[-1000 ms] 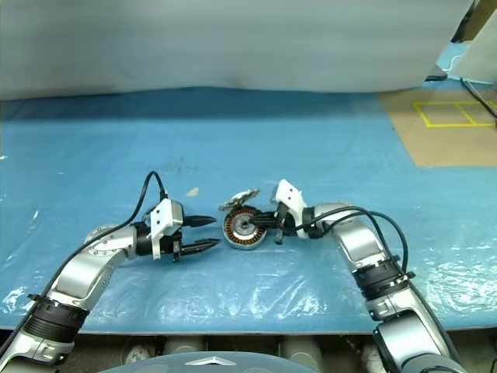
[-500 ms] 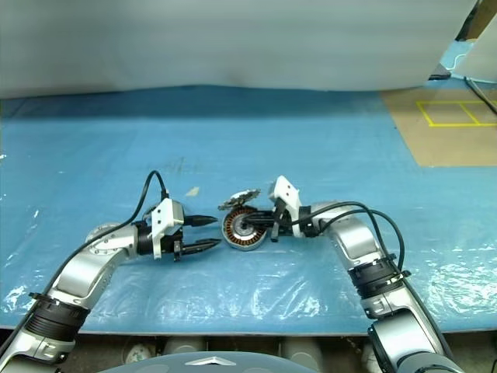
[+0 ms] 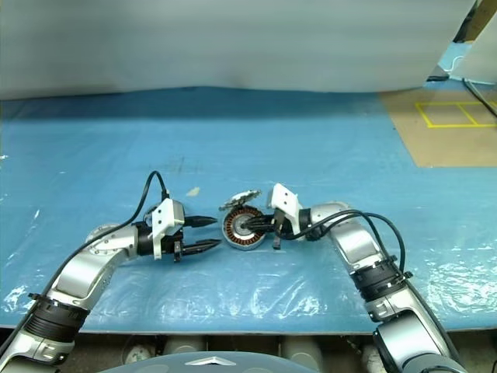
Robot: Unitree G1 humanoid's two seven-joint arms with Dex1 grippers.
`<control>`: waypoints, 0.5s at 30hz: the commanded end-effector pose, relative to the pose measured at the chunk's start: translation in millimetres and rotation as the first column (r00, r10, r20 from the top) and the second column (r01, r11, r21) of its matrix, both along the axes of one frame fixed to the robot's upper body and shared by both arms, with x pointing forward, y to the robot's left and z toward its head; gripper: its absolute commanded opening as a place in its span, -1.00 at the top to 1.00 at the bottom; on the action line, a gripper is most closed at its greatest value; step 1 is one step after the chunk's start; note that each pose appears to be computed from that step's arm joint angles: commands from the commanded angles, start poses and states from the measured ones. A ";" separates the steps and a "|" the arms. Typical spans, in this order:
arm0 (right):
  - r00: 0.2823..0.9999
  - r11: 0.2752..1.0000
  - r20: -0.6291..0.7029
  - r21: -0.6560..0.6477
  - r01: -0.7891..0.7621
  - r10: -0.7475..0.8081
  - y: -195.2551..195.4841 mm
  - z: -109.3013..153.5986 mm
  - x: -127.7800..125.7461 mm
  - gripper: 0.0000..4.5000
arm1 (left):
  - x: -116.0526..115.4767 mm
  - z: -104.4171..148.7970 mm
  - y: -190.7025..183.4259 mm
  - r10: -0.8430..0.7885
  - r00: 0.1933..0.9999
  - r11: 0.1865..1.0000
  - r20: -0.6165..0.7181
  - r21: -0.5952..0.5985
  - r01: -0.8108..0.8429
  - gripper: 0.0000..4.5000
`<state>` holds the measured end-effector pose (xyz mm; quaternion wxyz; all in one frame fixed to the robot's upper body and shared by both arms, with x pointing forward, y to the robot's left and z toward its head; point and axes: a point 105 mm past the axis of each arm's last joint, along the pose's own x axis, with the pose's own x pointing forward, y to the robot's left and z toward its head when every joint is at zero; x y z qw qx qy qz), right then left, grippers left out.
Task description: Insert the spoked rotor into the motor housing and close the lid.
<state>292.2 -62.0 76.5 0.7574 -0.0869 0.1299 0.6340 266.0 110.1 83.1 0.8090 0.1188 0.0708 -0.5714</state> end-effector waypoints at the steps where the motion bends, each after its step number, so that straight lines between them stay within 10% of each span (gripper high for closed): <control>1: 1.000 0.989 -0.011 0.150 0.017 -0.016 4.4 28.5 6.4 0.99 | -1.7 10.7 -3.2 -0.024 0.999 1.000 0.042 -0.006 0.024 -0.13; 12: 0.999 1.000 0.040 0.008 0.018 -0.018 4.3 10.8 10.6 0.99 | -1.8 9.2 -3.3 -0.022 0.999 1.000 0.039 -0.004 0.023 -0.13; 15: 0.997 0.972 0.071 -0.234 0.007 0.010 -10.1 -30.0 8.3 0.99 | -2.1 8.6 -3.8 -0.022 0.999 1.000 0.038 -0.004 0.022 -0.13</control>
